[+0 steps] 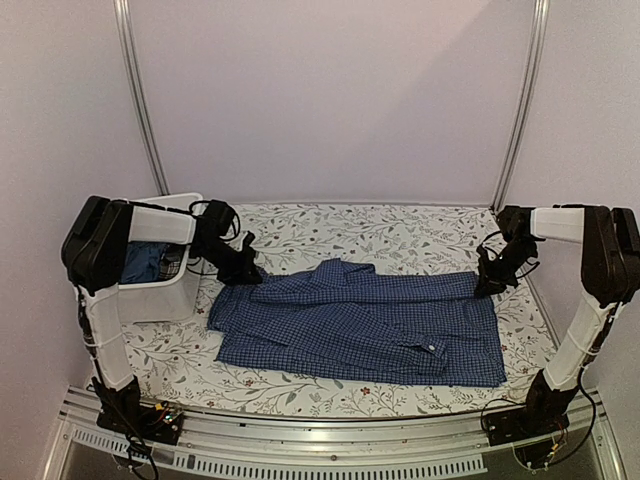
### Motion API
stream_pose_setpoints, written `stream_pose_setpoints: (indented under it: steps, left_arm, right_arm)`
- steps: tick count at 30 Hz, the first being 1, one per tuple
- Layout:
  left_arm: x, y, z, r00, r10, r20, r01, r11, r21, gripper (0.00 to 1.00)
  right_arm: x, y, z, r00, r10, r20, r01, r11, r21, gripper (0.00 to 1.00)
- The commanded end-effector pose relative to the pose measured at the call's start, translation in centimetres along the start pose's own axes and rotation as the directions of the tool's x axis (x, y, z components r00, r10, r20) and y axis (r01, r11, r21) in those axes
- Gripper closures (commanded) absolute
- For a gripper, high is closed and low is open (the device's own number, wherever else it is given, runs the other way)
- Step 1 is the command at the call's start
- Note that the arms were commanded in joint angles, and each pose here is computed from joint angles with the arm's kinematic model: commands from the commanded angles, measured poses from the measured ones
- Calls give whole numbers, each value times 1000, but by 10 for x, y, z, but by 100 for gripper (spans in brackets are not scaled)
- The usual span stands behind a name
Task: Fold and stack the mixed laundry pile
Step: Adjust the rectangle-folded shirt at the center of the board.
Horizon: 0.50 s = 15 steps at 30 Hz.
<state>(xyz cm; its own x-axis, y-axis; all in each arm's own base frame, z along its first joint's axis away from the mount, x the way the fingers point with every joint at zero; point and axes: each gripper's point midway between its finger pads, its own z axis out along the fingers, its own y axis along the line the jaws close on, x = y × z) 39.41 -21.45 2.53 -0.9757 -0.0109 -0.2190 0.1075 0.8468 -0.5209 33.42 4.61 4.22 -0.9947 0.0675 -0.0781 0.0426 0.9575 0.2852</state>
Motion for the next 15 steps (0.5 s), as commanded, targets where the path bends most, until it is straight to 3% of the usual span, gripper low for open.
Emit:
stream_pose_setpoints:
  steps: [1, 6, 10, 15]
  left_arm:
    - [-29, -2, -4, 999, -12, 50, 11, 1000, 20, 100]
    - [-59, -8, -1, 997, -2, 80, -1, 999, 37, 100]
    - [-68, 13, 8, 995, -60, 85, 57, 998, 31, 100]
    - [-65, 25, -3, 989, -104, 110, 98, 994, 55, 82]
  right_arm:
    - [-3, -1, -4, 1000, -13, 24, 13, 1000, 15, 99]
    - [-11, -3, -17, 997, -28, 71, 25, 999, 43, 100]
    - [-15, 5, -26, 991, -54, 119, 53, 998, 16, 99]
    - [-23, 16, -36, 985, -65, 159, 70, 997, -29, 75]
